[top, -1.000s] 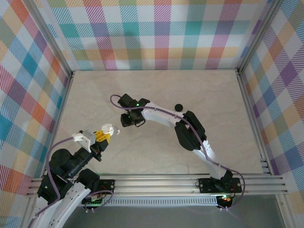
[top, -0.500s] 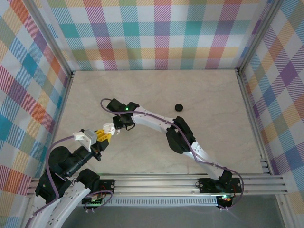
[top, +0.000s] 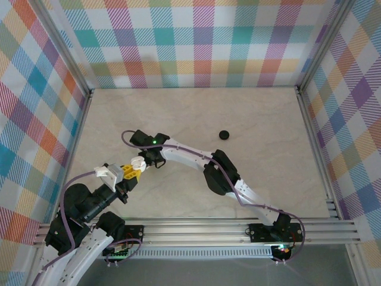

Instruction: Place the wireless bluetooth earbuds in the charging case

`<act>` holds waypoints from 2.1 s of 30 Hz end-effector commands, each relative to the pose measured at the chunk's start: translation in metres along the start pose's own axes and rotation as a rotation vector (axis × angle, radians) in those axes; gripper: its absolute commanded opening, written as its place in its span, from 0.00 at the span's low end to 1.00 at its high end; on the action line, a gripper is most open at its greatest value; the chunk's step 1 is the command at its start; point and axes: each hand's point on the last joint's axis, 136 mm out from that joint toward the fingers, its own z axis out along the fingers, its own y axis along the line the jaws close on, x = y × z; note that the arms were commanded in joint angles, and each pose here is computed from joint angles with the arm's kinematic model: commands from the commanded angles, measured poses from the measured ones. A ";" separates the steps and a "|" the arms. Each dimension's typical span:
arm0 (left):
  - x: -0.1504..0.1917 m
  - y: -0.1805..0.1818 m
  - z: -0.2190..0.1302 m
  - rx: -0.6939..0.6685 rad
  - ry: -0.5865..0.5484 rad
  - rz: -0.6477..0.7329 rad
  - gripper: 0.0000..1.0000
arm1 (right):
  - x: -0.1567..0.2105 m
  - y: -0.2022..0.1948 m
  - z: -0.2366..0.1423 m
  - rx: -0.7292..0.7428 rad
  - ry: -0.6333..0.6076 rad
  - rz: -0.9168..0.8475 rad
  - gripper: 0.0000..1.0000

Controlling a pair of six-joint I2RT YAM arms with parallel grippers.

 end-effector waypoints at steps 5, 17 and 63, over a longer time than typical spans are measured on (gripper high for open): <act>0.003 -0.001 0.000 0.005 -0.007 0.001 0.00 | 0.032 -0.008 0.007 0.044 0.098 -0.051 0.55; 0.003 -0.002 0.006 0.015 -0.041 -0.045 0.00 | 0.055 -0.032 -0.015 0.061 0.164 -0.144 0.54; 0.012 0.005 -0.001 -0.033 -0.041 -0.102 0.00 | 0.008 -0.002 -0.016 -0.208 0.127 -0.154 0.31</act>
